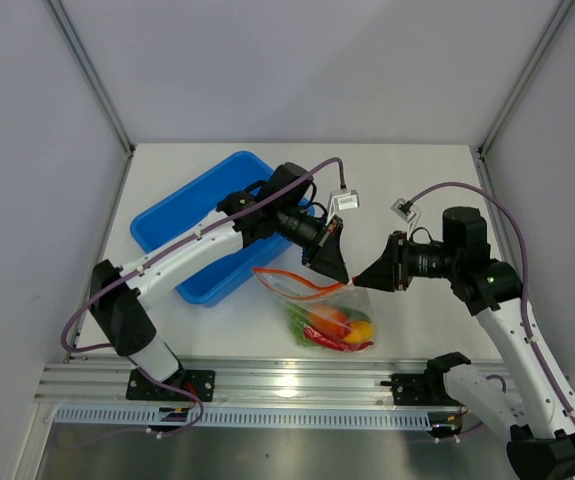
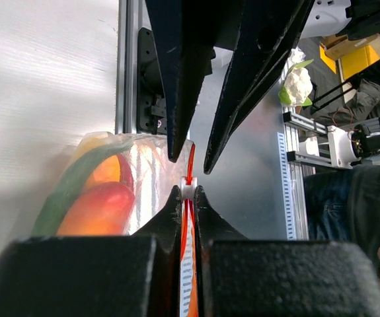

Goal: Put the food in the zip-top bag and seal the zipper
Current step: Zip the zipper food storage bag at the center of the board.

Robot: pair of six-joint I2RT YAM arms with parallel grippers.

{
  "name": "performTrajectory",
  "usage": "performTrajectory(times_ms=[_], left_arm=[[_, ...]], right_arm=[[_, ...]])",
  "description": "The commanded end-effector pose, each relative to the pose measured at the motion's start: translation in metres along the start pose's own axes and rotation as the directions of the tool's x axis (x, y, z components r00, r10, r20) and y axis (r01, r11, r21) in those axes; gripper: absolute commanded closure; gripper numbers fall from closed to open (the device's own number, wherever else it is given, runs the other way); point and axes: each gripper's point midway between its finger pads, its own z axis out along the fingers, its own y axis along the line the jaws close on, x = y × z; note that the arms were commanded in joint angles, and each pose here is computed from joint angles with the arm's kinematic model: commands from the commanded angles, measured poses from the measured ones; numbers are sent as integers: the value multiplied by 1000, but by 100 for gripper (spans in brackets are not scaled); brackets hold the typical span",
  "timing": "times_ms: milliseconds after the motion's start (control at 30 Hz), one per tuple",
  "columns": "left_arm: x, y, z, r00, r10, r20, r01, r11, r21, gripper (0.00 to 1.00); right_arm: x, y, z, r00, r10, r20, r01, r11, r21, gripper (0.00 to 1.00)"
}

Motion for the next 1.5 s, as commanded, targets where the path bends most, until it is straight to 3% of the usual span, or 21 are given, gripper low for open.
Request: performTrajectory(times_ms=[0, 133, 333, 767, 1467], left_arm=[[-16, -13, -7, 999, 41, 32, -42, 999, 31, 99], [-17, -13, -6, 999, 40, 32, -41, 999, 33, 100], [-19, -12, -5, 999, 37, 31, -38, 999, 33, 100], [-8, 6, -11, 1000, 1, 1, 0, 996, -91, 99], [13, 22, -55, 999, -14, 34, 26, 928, -373, 100]], right_arm=[[-6, 7, 0, 998, -62, 10, 62, 998, -33, 73], [-6, 7, 4, 998, -59, 0, 59, 997, -51, 79], [-7, 6, 6, 999, -53, 6, 54, 997, -58, 100], [-15, -43, -8, 996, -38, 84, 17, 971, 238, 100], [-21, -62, -14, 994, -15, 107, -21, 944, 331, 100]])
